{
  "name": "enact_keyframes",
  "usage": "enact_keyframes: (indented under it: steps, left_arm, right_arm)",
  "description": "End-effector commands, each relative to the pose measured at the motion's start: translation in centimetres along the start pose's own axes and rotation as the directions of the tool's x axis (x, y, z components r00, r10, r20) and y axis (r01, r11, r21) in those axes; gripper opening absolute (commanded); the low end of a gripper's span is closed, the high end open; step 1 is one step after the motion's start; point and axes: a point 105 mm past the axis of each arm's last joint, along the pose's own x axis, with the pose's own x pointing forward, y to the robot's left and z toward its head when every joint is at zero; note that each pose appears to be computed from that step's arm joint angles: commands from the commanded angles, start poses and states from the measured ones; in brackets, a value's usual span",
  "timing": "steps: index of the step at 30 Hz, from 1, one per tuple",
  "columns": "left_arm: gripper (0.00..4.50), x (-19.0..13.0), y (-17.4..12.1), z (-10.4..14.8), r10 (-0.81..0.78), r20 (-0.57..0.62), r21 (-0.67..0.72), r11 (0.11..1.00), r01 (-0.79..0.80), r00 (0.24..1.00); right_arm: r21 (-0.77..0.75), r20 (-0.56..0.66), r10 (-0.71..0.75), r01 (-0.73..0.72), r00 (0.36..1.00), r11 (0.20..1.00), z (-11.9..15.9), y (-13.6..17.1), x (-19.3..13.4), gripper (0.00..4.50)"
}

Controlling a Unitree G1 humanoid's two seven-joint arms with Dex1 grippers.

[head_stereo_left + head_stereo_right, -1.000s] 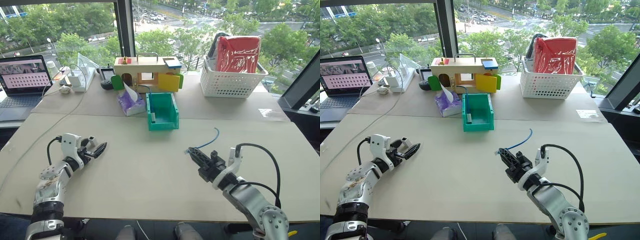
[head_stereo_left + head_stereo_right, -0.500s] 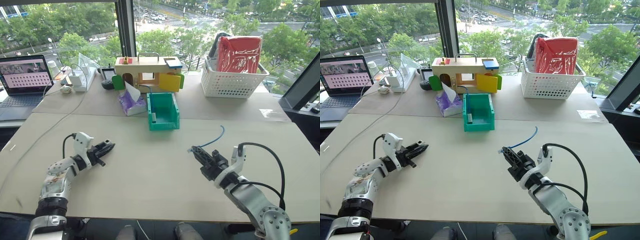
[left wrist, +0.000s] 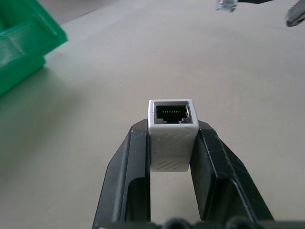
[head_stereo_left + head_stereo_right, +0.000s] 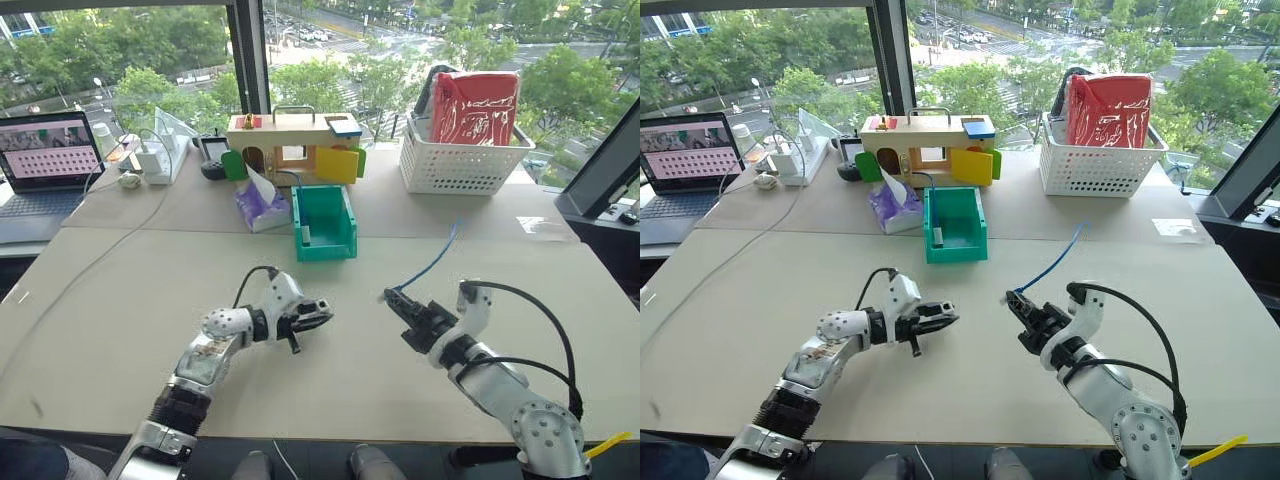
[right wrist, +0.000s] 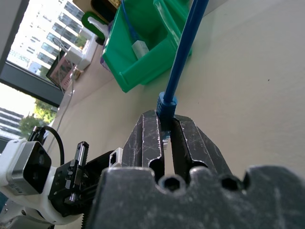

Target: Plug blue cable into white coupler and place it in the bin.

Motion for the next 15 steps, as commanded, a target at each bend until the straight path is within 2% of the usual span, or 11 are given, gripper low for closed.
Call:
enact_keyframes:
  steps: [1,9,15]
  left_arm:
    - [0.64,1.1,-1.9,0.2,-0.103,0.013,0.05,0.994,0.102,0.995]
    - [0.64,2.6,-3.5,-1.1,-0.184,-0.046,0.001,0.983,0.184,0.982]
    - [0.64,3.2,-3.9,-1.7,-0.175,-0.064,-0.079,0.982,0.17,0.983]
  right_arm:
    - [-0.132,-0.017,0.005,-0.008,1.0,0.991,-0.1,0.6,-0.3,0.0]
    - [-0.168,-0.077,0.018,-0.031,0.997,0.985,-1.8,1.3,0.1,0.0]
    - [-0.11,-0.123,0.072,-0.086,0.99,0.99,-2.2,2.3,-0.1,0.0]
